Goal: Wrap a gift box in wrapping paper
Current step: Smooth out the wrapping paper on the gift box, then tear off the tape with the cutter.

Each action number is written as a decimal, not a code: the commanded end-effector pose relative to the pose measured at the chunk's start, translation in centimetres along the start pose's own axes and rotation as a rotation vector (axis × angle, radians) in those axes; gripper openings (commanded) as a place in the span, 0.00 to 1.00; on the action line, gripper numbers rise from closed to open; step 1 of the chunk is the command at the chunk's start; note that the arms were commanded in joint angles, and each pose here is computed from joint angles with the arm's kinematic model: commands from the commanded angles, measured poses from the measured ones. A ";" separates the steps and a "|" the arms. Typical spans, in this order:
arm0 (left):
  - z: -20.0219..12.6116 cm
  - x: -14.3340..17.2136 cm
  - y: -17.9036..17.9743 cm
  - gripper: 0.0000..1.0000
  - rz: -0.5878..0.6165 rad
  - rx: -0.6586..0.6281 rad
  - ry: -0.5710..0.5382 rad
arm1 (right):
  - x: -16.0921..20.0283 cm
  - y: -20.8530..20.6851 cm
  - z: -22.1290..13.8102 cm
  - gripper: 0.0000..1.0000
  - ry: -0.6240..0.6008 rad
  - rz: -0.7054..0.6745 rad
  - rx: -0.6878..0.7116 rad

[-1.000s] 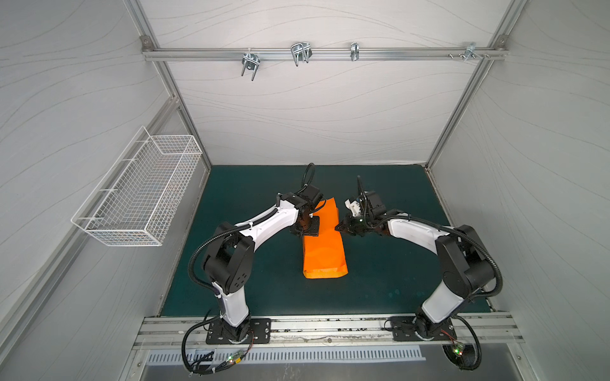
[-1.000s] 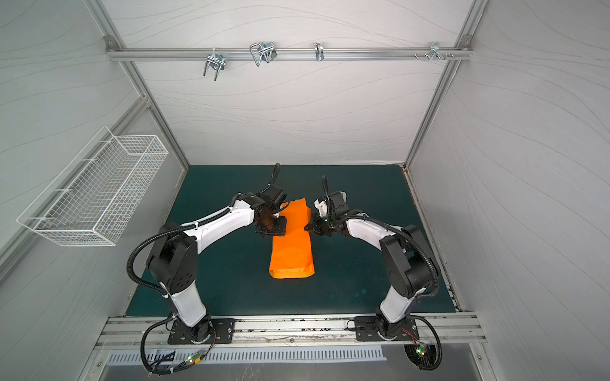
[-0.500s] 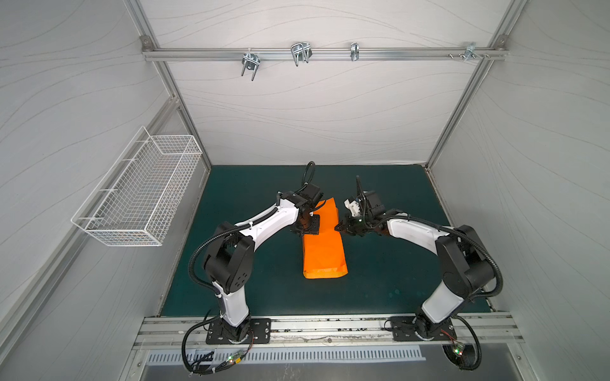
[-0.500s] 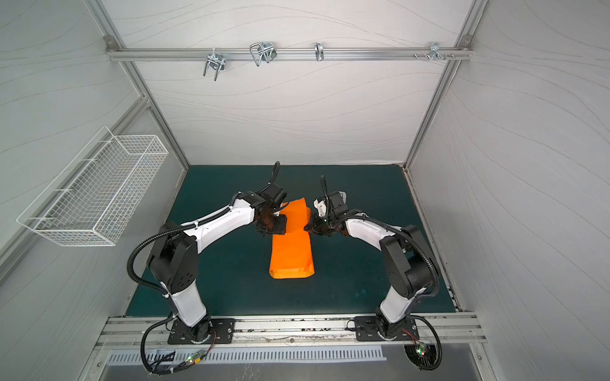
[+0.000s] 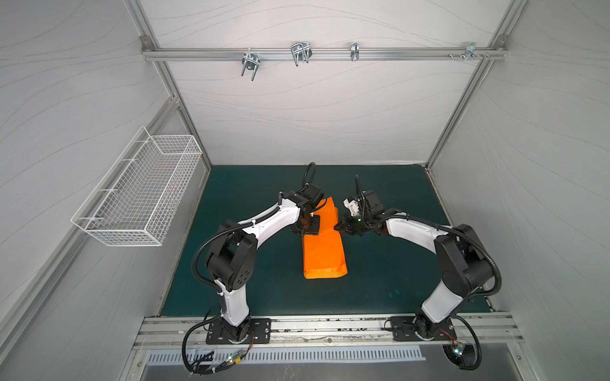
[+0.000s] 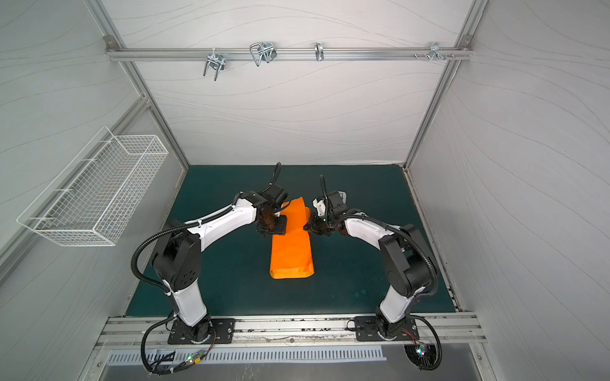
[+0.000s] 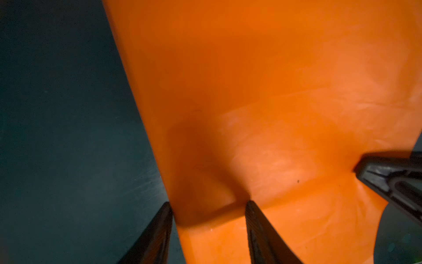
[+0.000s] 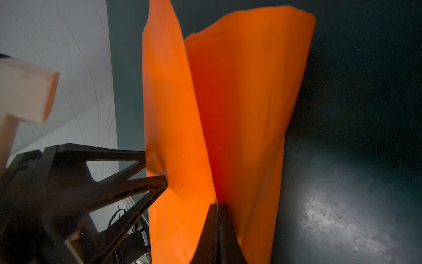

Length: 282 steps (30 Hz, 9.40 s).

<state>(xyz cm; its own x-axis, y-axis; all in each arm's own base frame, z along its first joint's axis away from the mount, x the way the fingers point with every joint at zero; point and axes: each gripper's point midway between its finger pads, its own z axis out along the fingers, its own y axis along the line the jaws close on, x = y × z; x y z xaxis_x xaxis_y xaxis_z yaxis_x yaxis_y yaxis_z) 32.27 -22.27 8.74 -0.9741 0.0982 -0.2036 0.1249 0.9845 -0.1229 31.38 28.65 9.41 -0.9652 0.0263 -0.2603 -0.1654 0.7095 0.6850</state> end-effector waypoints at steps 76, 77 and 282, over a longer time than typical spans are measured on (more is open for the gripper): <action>-5.4 -1.7 -5.0 0.28 0.017 0.263 -0.080 | 2.4 -1.0 1.2 0.10 0.058 -0.040 0.178; -5.2 -1.5 -5.4 0.24 0.016 0.287 -0.066 | 2.4 -1.1 1.2 0.10 0.058 -0.042 0.177; 1.5 1.1 -2.4 0.10 -0.035 0.202 0.008 | -4.7 -11.3 -6.7 0.00 -0.213 0.477 -0.164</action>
<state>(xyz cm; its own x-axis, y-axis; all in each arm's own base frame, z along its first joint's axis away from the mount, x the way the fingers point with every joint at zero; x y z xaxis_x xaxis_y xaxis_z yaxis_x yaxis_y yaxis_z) 31.69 -26.28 8.98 -0.9717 0.0574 -0.2289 0.1480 0.9038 -0.4016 36.72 15.23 4.37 -0.8506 0.5232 0.0529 0.3428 0.4754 0.8102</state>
